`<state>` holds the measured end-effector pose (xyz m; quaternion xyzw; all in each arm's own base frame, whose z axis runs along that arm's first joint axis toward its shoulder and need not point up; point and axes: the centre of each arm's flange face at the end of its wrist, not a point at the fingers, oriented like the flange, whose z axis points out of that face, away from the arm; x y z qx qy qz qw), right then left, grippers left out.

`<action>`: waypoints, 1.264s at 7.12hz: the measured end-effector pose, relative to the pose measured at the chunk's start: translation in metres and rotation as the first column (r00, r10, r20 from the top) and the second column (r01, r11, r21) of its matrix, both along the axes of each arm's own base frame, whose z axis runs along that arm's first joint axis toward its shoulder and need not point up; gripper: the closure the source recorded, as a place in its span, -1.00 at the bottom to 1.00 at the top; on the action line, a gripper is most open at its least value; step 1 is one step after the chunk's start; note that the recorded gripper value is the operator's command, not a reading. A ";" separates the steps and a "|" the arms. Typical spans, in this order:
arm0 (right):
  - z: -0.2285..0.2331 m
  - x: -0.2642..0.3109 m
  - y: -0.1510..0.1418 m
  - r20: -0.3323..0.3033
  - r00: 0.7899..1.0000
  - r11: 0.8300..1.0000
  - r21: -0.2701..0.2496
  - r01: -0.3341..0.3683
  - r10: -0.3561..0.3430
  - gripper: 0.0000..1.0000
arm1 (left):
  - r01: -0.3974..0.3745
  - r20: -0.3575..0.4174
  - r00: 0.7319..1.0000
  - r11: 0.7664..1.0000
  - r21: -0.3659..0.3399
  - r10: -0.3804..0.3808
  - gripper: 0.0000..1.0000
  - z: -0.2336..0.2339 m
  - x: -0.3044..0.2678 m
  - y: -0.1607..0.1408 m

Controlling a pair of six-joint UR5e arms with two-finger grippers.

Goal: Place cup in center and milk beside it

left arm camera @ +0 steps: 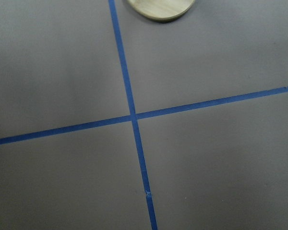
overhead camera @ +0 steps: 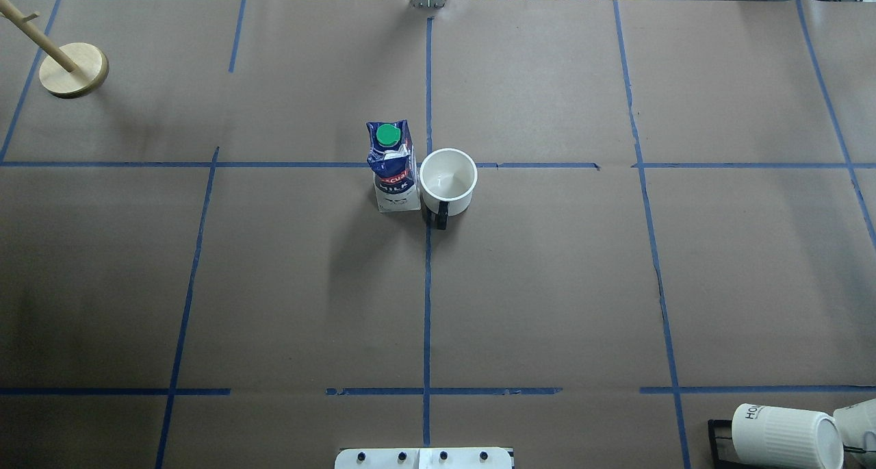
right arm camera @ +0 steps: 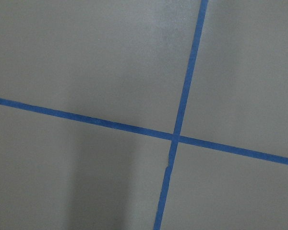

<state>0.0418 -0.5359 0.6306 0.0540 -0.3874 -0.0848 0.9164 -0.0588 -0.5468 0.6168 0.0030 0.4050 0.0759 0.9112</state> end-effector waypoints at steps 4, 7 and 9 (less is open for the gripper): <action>-0.013 -0.005 0.012 -0.012 1.000 1.000 -0.030 0.004 -0.004 -0.99 | 0.000 0.004 1.000 1.000 -0.008 0.000 -1.00 -0.001 -0.001 0.005; -0.021 -0.009 0.025 -0.016 1.000 0.998 -0.065 0.022 -0.023 -0.99 | 0.004 -0.001 1.000 0.999 -0.044 -0.004 -1.00 0.005 -0.002 0.011; -0.018 -0.009 0.028 -0.016 1.000 0.997 -0.070 0.025 -0.026 -0.99 | 0.006 0.008 1.000 0.999 -0.040 -0.005 -1.00 0.003 -0.003 0.012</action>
